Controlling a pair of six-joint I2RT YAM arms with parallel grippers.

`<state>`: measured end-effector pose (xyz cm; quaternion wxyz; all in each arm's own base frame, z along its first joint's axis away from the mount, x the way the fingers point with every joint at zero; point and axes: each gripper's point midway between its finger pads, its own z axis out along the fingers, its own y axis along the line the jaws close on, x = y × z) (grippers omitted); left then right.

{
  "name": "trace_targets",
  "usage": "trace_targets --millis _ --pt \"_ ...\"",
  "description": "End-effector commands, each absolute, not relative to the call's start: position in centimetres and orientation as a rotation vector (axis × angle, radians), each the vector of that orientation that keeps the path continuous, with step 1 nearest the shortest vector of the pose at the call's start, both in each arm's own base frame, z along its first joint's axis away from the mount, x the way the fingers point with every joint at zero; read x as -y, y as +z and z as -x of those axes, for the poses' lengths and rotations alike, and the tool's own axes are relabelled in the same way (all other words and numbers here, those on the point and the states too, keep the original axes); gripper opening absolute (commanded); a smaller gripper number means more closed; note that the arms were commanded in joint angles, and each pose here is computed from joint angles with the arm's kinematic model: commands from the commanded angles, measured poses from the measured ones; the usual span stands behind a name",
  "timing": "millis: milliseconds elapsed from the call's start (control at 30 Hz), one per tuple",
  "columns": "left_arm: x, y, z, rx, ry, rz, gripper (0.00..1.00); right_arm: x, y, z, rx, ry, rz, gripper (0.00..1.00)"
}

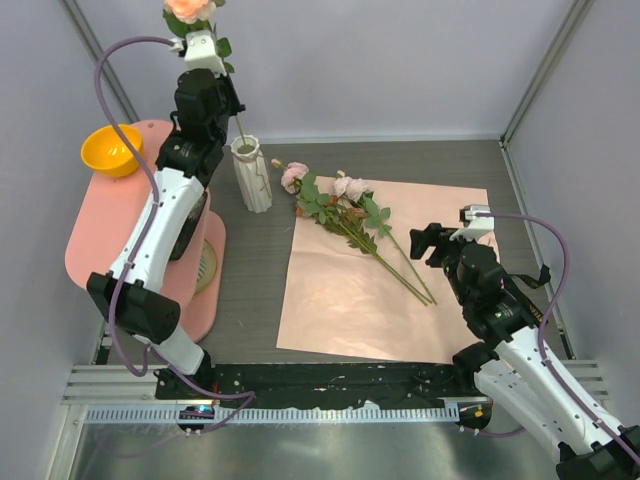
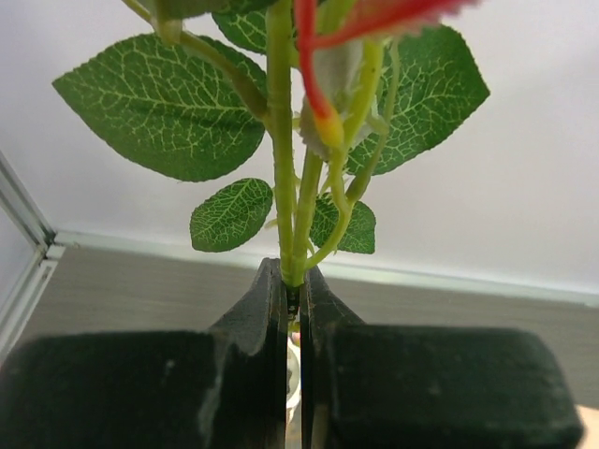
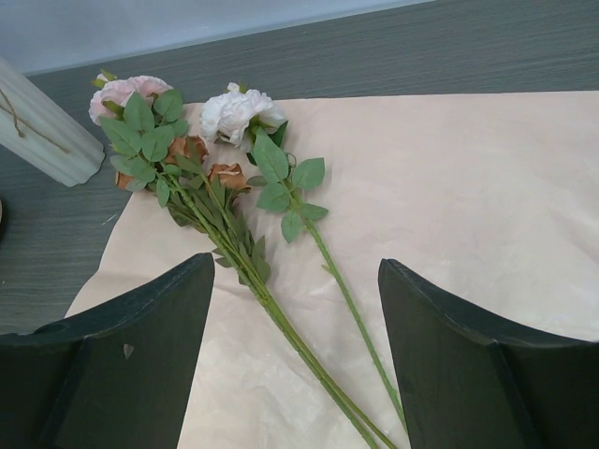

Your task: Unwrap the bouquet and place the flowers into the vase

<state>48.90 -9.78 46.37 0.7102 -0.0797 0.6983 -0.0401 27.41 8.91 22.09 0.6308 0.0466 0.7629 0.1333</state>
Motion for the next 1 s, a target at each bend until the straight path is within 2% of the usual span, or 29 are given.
trace_targets --millis 0,200,300,333,367,400,433,500,533,633,800,833,967 --pt "9.6 46.8 -49.1 -1.460 -0.131 0.216 0.01 -8.9 24.4 -27.7 -1.683 0.325 -0.126 0.77" --pt "9.9 42.5 -50.5 -1.536 -0.097 0.211 0.03 -8.9 24.3 -27.6 -1.683 0.327 -0.127 0.77" --pt "9.7 40.9 -50.9 -1.560 -0.082 0.229 0.08 -8.9 24.3 -27.6 -1.683 0.327 -0.127 0.76" --pt "9.6 40.7 -50.9 -1.564 -0.076 0.233 0.12 -8.9 24.2 -27.6 -1.688 0.327 -0.127 0.77" --pt "9.5 40.5 -50.9 -1.567 -0.069 0.237 0.21 -8.9 24.2 -27.6 -1.688 0.329 -0.125 0.77" --pt "9.4 40.1 -50.9 -1.573 -0.063 0.237 0.26 -8.9 24.1 -27.6 -1.690 0.327 -0.123 0.77" --pt "9.3 39.9 -50.9 -1.577 -0.057 0.239 0.39 -8.9 24.1 -27.6 -1.690 0.329 -0.125 0.76" --pt "9.3 39.5 -50.9 -1.592 -0.048 0.232 0.53 -9.0 24.1 -27.6 -1.691 0.329 -0.123 0.76" --pt "9.3 39.4 -50.8 -1.598 -0.047 0.230 0.64 -9.0 24.0 -27.6 -1.696 0.327 -0.122 0.77" --pt "9.3 39.8 -49.9 -1.614 -0.063 0.238 0.73 -9.1 23.9 -27.7 -1.699 0.331 -0.120 0.77" --pt "11.0 41.7 -46.1 -1.664 -0.255 0.235 0.79 -9.8 23.4 -28.2 -1.738 0.341 -0.097 0.76" --pt "11.5 41.8 -45.4 -1.678 -0.314 0.249 0.87 -10.0 23.1 -28.2 -1.754 0.341 -0.088 0.77" --pt "14.4 41.0 -41.3 -1.753 -0.520 0.139 0.89 -11.2 21.6 -28.9 -1.847 0.349 -0.053 0.77"
